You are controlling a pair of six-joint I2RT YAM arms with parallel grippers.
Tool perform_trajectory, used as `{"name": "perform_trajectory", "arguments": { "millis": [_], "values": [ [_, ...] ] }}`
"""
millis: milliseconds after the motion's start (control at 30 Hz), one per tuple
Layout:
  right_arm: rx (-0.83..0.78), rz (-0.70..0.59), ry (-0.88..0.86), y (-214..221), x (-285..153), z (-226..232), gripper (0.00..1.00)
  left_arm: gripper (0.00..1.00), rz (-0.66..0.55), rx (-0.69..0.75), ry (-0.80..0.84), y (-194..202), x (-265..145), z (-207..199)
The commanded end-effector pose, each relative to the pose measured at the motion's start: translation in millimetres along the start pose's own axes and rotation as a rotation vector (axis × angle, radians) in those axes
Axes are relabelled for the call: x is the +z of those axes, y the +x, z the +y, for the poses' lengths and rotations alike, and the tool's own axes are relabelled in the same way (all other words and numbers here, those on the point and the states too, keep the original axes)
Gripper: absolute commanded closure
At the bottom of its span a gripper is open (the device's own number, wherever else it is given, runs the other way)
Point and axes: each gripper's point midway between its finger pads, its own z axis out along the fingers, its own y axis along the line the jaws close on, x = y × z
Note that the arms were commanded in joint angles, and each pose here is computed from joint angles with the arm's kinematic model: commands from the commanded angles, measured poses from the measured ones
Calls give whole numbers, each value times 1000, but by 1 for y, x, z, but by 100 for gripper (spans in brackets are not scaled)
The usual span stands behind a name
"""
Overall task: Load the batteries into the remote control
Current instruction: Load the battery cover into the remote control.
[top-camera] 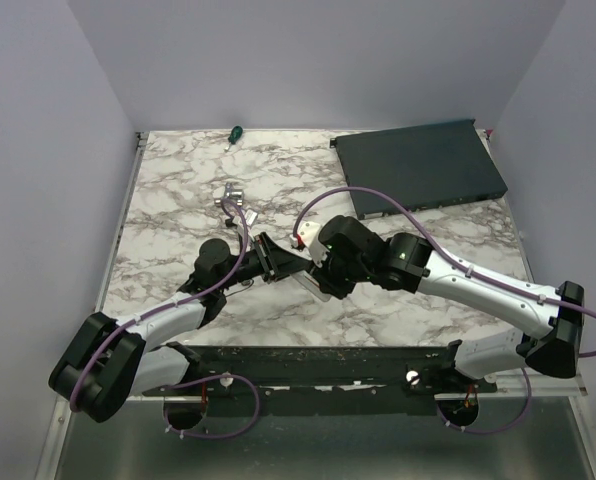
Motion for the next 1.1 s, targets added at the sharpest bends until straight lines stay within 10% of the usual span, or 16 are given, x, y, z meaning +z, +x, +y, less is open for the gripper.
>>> {"name": "perform_trajectory", "arguments": {
  "millis": [0,1067],
  "values": [
    [-15,-6,-22,-3,6,4,90,100,-4,50,55,-1,2,-16],
    [-7,39,-61,5,8,12,90,100,-13,45,40,-4,3,-13]
  ]
}}
